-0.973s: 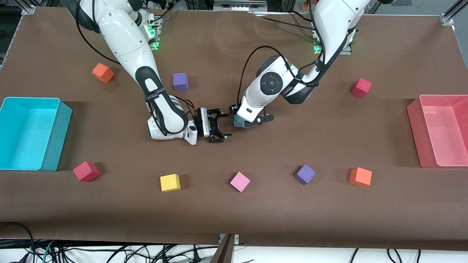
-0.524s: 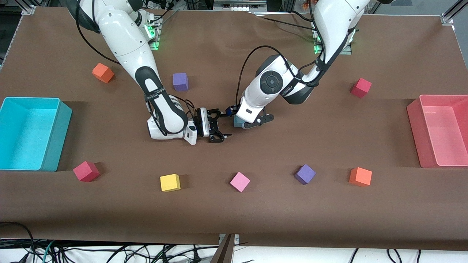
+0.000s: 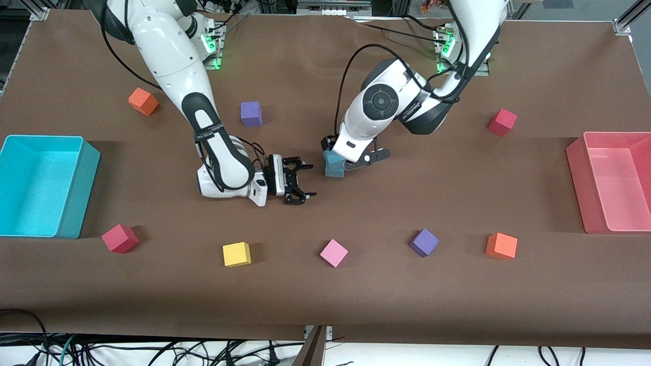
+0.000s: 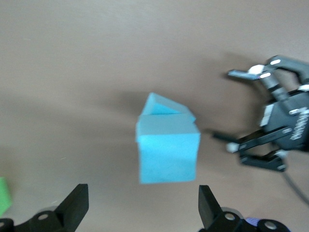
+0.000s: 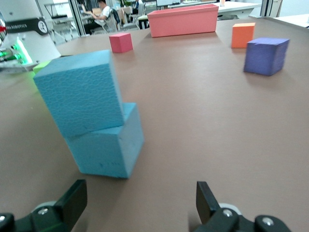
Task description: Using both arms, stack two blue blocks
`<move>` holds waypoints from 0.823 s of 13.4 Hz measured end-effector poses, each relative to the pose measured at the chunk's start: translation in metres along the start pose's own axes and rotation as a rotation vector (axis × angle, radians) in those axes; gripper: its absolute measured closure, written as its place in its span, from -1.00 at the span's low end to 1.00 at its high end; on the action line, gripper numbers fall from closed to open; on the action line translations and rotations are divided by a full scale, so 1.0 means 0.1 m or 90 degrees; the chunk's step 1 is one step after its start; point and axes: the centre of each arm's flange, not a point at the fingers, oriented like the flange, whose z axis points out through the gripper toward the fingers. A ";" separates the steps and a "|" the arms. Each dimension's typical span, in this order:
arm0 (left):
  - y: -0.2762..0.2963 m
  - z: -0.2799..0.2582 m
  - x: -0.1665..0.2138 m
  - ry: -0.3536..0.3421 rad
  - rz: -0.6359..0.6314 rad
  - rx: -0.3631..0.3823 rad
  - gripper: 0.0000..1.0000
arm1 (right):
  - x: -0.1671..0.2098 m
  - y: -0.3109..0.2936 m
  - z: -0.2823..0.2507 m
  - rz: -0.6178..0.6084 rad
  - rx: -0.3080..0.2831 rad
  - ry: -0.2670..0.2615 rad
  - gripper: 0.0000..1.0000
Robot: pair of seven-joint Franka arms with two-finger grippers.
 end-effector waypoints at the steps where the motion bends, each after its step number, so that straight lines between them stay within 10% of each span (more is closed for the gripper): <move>1: -0.08 -0.10 0.01 0.016 0.011 0.028 -1.00 | 0.08 0.08 -0.14 -0.012 -0.003 -0.016 -1.00; 8: -0.83 -0.96 0.18 0.011 0.147 0.161 -1.00 | 1.36 0.59 -1.58 0.046 0.029 -0.173 -1.00; 11: -1.33 -1.49 0.39 0.004 0.224 0.165 -1.00 | 1.75 0.78 -2.20 0.141 -0.014 -0.225 -1.00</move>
